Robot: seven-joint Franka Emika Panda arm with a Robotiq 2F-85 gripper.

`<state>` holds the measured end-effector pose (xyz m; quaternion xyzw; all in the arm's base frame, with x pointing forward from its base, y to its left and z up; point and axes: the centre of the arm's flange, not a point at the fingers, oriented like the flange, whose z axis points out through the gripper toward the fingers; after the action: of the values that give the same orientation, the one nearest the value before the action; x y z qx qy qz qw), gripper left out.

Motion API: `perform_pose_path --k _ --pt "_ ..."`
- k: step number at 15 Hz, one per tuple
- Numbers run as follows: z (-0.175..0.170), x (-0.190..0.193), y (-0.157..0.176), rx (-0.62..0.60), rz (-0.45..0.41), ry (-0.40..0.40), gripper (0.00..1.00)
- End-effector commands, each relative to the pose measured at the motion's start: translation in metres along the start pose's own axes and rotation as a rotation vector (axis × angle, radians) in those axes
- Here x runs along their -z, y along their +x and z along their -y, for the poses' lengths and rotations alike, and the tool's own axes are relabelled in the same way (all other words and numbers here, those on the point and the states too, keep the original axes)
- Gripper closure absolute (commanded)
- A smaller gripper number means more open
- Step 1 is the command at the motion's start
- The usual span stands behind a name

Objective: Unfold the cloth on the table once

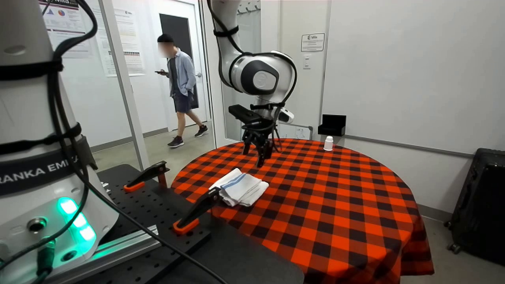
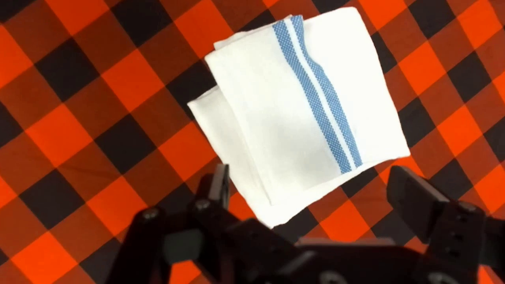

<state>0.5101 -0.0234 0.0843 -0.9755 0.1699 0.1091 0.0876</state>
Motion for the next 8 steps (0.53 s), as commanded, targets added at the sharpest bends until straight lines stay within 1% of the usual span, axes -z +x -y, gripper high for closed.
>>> perform_pose_path --k 1,8 --pt "-0.003 -0.016 0.019 0.080 0.029 -0.001 0.00" --pt "0.004 -0.037 0.043 0.194 0.072 0.007 0.00"
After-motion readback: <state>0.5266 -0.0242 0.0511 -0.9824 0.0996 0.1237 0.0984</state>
